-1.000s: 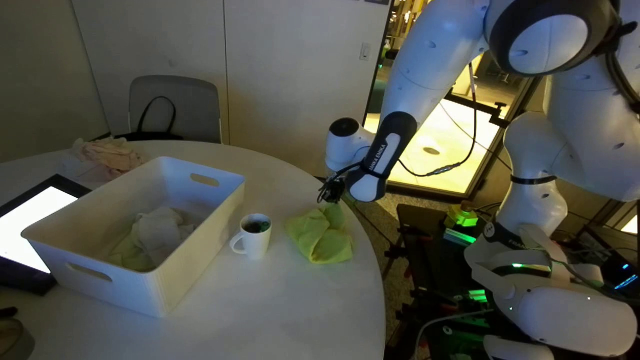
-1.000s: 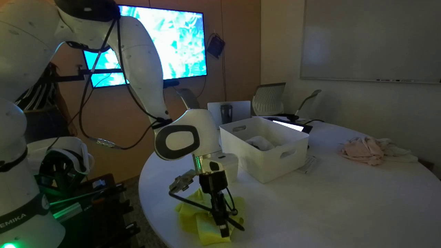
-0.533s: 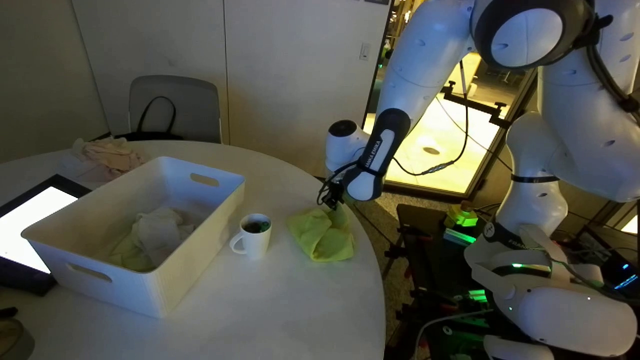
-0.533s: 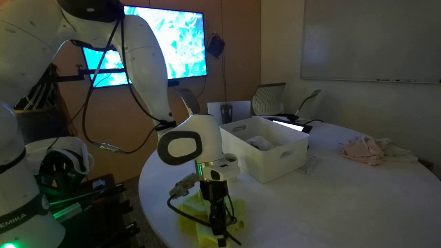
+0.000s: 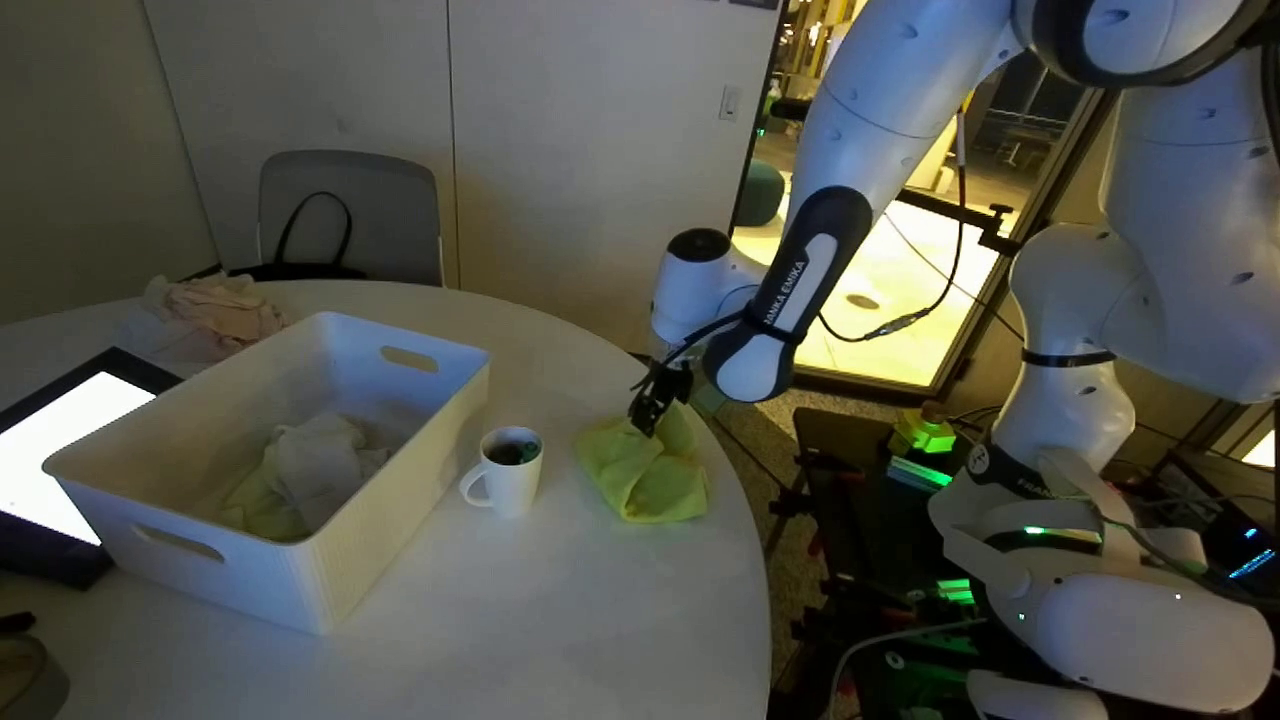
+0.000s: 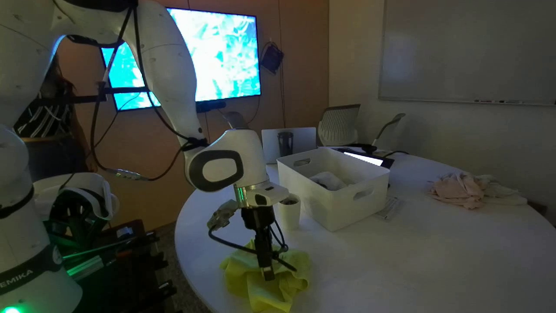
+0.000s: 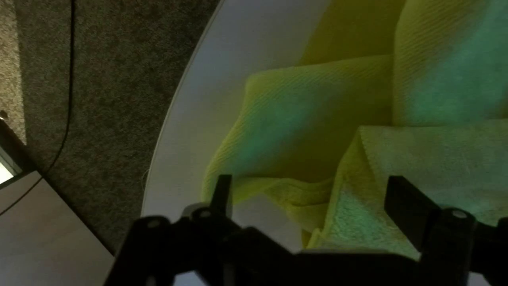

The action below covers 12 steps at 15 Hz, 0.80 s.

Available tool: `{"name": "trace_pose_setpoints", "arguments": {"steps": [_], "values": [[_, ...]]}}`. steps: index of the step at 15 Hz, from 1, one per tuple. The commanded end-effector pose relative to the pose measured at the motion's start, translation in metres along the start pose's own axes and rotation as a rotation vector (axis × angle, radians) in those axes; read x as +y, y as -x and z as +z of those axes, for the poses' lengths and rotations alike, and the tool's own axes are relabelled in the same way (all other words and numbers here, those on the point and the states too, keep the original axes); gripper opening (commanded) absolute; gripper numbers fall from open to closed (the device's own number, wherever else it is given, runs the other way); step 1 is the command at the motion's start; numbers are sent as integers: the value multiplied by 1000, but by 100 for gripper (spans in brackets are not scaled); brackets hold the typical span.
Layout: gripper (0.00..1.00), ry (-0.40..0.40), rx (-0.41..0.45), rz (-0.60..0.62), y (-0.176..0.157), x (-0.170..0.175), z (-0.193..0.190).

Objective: Put each towel in the white box, and each item from the towel in the white mug

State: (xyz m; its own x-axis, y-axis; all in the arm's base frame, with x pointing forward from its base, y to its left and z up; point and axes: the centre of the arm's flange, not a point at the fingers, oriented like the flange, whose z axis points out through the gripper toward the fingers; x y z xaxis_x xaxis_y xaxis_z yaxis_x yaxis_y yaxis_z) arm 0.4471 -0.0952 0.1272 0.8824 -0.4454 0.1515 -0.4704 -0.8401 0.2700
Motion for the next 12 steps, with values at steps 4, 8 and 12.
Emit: {"name": "trace_pose_setpoints", "arguments": {"steps": [4, 8, 12], "values": [[100, -191, 28, -176, 24, -27, -20], [100, -248, -5, -282, 30, -37, -11], [100, -305, -38, -337, 28, -31, 4]]}}
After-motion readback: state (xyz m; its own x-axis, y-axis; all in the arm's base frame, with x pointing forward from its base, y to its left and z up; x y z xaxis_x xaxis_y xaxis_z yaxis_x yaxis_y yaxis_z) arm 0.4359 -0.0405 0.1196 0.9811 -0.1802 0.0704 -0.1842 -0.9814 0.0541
